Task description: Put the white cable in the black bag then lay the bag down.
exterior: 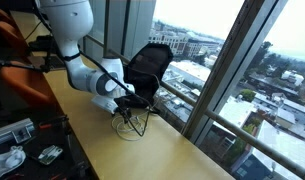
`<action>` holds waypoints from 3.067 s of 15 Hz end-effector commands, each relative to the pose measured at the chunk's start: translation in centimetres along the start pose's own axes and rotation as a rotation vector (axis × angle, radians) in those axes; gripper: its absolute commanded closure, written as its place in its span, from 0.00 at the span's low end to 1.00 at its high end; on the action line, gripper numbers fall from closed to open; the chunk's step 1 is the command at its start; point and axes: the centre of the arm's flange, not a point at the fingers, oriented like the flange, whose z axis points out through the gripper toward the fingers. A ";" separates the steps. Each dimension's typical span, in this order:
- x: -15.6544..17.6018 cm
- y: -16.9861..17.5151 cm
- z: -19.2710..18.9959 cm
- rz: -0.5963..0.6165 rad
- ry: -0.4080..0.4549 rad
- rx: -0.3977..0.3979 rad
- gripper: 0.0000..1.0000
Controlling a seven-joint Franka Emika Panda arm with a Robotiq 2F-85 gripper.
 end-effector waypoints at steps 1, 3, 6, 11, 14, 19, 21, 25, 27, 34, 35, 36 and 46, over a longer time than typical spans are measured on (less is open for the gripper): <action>1.9 2.9 2.1 -0.016 0.022 -0.006 0.00; 2.5 3.8 2.7 -0.016 0.020 0.008 0.00; 3.1 4.4 3.0 -0.018 0.014 0.037 0.04; 3.3 4.7 2.6 -0.020 0.002 0.067 0.44; 3.2 5.3 1.6 -0.015 -0.005 0.071 0.69; 1.3 5.5 -1.6 -0.011 -0.013 0.062 1.00; 0.2 5.3 -3.5 -0.009 -0.014 0.058 1.00; -1.4 5.7 -10.8 -0.005 0.030 0.027 0.99; -1.2 6.2 -14.6 -0.001 0.081 -0.008 0.99; -0.5 7.6 -31.3 -0.020 0.250 -0.170 0.99; -0.6 7.7 -33.8 -0.019 0.266 -0.186 0.99; -0.8 7.6 -36.4 -0.016 0.279 -0.201 0.99; 1.4 1.5 -54.7 -0.052 0.373 -0.308 0.99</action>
